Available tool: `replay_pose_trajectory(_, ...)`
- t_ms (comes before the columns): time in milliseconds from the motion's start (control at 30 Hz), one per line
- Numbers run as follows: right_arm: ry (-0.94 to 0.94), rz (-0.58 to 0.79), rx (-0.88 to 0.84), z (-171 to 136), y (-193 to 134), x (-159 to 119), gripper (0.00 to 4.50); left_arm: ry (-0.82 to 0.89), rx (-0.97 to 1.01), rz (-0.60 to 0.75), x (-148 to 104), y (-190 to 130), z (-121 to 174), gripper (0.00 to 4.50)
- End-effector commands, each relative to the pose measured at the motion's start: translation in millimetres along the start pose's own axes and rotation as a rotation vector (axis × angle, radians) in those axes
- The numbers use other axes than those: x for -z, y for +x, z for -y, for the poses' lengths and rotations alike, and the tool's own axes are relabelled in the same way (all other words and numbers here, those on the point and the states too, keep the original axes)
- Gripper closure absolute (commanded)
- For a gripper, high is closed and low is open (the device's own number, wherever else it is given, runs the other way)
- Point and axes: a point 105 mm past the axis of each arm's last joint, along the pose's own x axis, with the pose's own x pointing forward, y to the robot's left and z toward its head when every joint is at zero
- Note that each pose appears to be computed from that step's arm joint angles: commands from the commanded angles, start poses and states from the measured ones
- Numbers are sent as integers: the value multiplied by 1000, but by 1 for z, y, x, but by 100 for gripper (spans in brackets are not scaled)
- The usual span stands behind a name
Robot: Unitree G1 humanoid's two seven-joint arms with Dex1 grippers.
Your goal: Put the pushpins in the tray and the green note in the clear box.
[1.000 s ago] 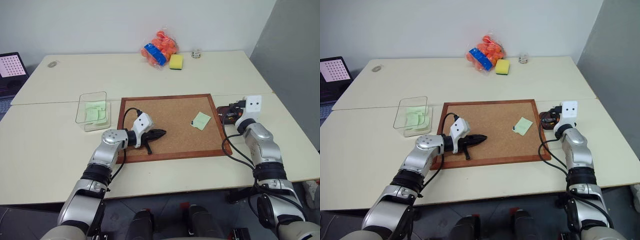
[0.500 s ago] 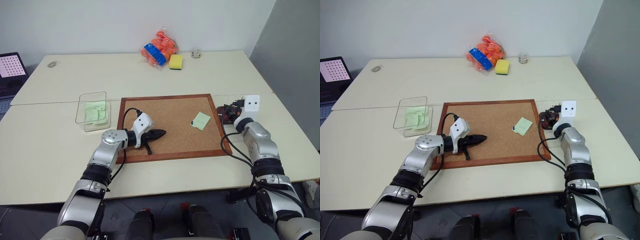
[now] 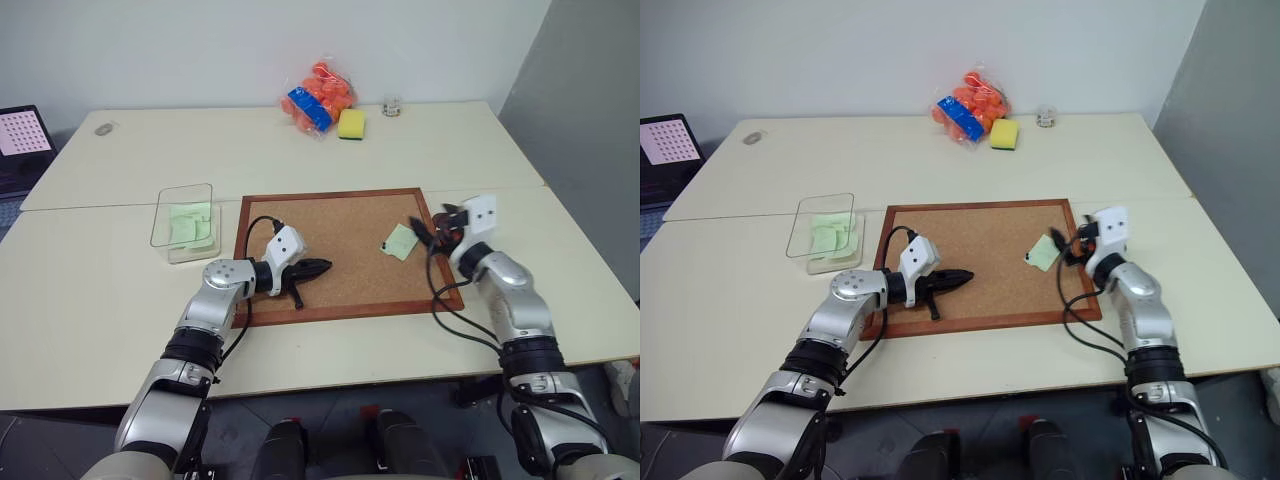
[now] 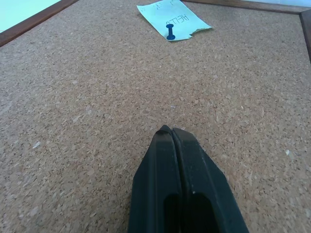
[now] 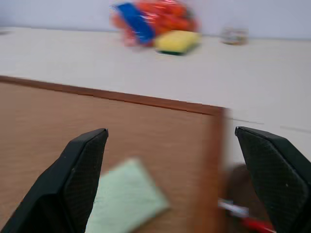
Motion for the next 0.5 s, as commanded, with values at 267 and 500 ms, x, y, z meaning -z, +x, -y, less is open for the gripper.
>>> replay_pose_trajectory(267, -27, -49, -232, -51, 8, 17, 5, -10, -24, -51, 14, -5, -1, 450)
replay_pose_trajectory(500, 29, -68, -199, -45, 22, 24, 5, -8, -27, -53, 14, -7, -2, 450)
